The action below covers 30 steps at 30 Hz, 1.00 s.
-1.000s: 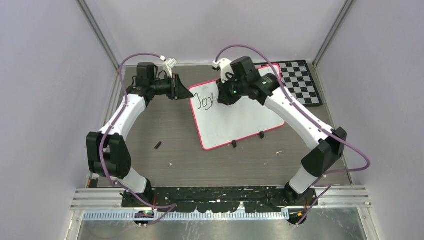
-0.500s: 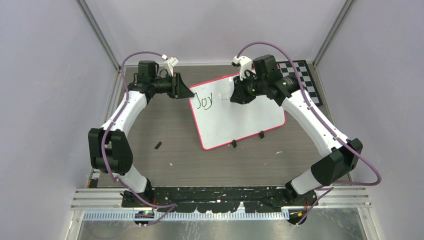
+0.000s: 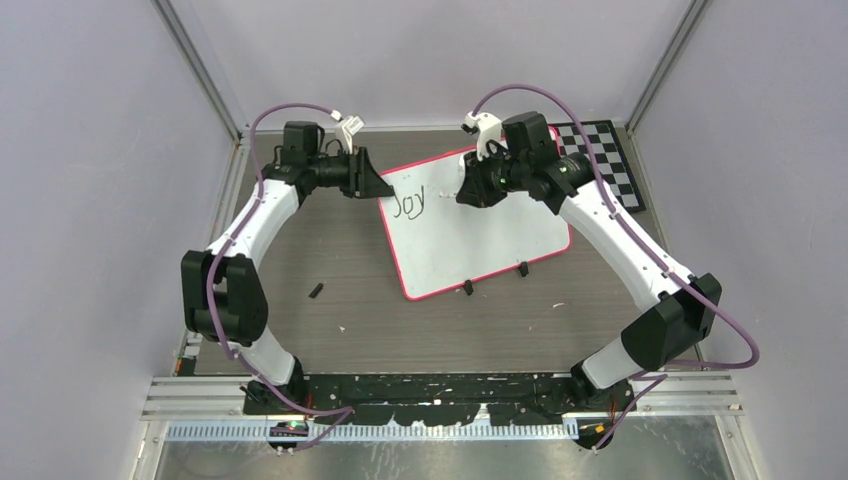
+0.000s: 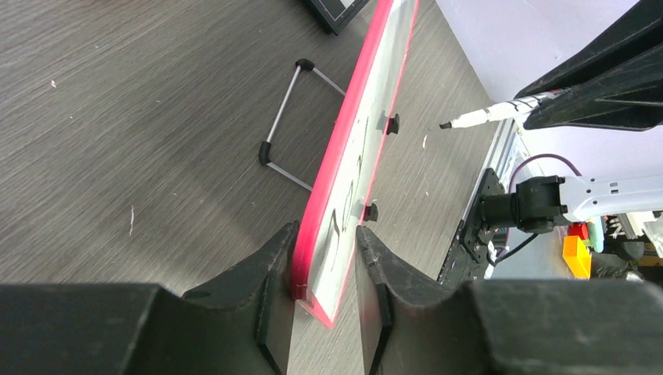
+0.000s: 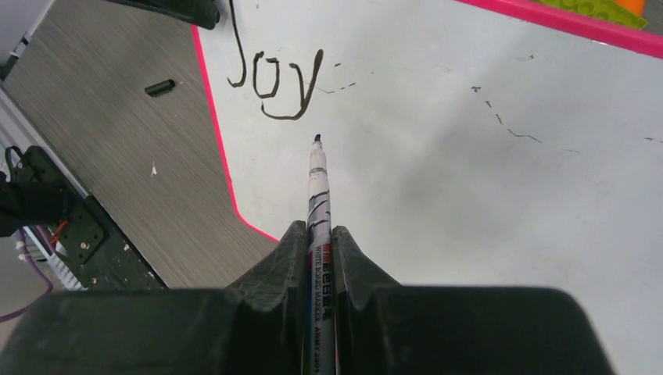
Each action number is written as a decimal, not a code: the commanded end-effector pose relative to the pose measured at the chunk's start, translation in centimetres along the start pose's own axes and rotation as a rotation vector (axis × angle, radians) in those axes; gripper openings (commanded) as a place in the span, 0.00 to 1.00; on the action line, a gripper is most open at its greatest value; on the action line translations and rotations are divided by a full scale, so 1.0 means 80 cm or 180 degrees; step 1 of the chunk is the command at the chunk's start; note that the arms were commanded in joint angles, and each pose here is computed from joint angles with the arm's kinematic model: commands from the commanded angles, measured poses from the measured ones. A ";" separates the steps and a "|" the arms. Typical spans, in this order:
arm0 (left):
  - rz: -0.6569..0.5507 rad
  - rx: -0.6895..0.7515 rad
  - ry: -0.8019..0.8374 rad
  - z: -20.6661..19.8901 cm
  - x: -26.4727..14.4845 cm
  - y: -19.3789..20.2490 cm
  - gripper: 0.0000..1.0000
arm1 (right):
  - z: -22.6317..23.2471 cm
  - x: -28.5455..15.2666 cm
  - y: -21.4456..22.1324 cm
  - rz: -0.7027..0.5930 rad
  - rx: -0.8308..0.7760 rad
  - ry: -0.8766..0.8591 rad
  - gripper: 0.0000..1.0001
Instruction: Write a sentence on the whiteboard
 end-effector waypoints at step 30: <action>-0.0034 0.0166 0.0020 -0.005 0.003 -0.008 0.00 | -0.015 0.036 -0.034 -0.0237 -0.0094 0.0513 0.00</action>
Point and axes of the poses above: each gripper's point midway between its finger pads, its own x axis out along the fingers, its own z axis along the line the jaws close on, y = z × x, the point moved 3 cm from there along -x, back along the fingers, and after that the axes turned 11 degrees about x, right-handed, at the moved point
